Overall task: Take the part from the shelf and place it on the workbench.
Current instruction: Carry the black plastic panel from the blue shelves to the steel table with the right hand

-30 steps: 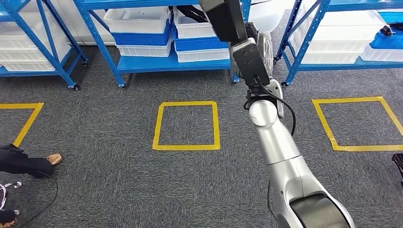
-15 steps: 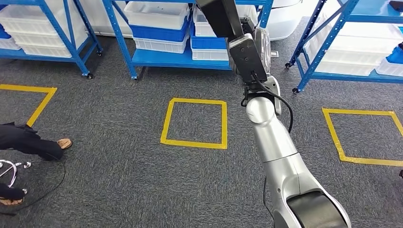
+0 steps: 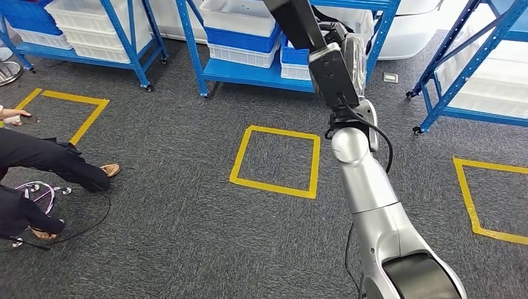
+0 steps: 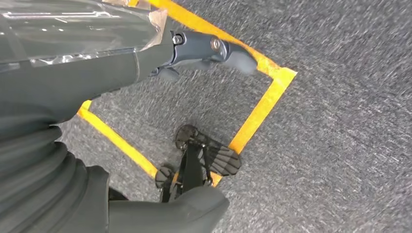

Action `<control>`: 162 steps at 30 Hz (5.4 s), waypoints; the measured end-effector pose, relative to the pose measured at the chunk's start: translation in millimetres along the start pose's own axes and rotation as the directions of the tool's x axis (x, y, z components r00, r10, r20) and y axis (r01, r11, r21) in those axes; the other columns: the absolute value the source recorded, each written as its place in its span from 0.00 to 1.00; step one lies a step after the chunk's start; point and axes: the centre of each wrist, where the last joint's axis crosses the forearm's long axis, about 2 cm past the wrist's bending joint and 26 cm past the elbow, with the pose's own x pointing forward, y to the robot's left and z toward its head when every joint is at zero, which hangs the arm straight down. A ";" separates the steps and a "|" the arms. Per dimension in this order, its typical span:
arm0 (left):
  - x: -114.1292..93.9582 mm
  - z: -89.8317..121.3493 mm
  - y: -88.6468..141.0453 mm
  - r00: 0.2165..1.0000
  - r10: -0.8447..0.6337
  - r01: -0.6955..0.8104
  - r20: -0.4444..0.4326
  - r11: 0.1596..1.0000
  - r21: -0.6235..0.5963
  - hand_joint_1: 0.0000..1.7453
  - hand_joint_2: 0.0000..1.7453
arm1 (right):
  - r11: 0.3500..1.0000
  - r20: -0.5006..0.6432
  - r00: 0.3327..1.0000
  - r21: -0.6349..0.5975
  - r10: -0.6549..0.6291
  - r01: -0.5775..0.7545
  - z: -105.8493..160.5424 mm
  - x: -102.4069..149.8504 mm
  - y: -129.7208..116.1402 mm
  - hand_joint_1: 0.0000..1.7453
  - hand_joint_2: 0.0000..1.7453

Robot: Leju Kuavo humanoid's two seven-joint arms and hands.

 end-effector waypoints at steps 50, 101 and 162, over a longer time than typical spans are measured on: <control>-3.9 3.6 -5.8 1.000 -0.026 0.026 -0.012 1.000 -0.018 0.00 1.00 | 0.997 -0.029 0.997 -0.029 0.074 -0.075 40.2 5.2 -16.4 1.00 1.00; -20.3 6.7 7.4 0.993 0.095 -0.092 -0.071 0.995 0.035 0.00 1.00 | 0.996 -0.028 0.996 0.005 0.087 -0.087 56.1 37.8 -5.2 1.00 1.00; -19.7 5.2 10.8 0.998 0.049 -0.049 -0.026 0.999 0.008 0.00 1.00 | 0.983 -0.015 0.984 0.044 0.180 -0.179 -20.3 15.4 -47.0 1.00 1.00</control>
